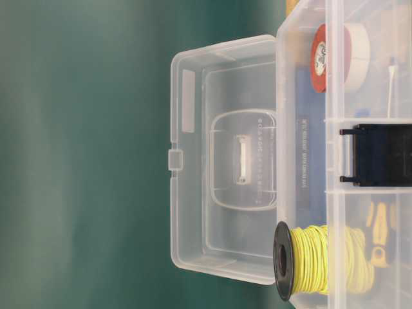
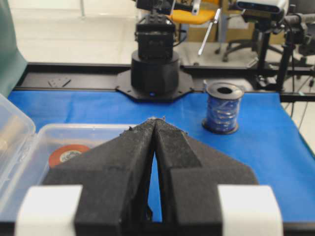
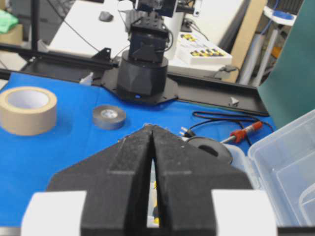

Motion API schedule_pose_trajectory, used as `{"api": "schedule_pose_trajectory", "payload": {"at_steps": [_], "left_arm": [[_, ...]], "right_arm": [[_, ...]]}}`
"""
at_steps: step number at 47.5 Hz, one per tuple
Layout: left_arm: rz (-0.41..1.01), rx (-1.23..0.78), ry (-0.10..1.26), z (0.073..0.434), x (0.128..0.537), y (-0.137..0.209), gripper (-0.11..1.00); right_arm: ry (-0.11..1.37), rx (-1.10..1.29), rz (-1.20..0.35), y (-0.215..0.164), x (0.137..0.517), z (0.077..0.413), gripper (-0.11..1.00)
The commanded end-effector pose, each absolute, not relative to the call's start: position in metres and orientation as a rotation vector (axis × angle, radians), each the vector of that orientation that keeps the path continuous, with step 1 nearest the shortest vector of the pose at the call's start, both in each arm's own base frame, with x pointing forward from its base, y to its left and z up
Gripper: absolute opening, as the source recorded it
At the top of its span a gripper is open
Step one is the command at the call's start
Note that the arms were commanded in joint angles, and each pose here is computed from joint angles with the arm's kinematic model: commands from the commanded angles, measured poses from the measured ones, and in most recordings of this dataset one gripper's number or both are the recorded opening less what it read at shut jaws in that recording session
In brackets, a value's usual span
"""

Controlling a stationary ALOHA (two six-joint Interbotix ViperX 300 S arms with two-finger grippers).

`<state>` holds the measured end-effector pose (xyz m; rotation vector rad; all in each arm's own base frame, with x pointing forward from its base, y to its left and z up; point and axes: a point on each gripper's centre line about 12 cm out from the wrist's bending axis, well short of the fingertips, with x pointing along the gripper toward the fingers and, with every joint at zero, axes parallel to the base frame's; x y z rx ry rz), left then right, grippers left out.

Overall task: Pick the nipper from the toolbox among several items.
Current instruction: 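Move the right gripper over the toolbox toward the blue-handled pliers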

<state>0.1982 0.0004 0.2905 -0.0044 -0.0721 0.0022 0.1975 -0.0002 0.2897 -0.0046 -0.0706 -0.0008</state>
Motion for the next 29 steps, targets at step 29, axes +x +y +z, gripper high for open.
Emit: {"api": "schedule_pose_trajectory", "payload": {"at_steps": [29], "left_arm": [[0.004, -0.047, -0.063, 0.293, 0.201, 0.0, 0.0]], "right_arm": [[0.545, 0.082, -0.238, -0.076, 0.318, 0.295, 0.0]]}}
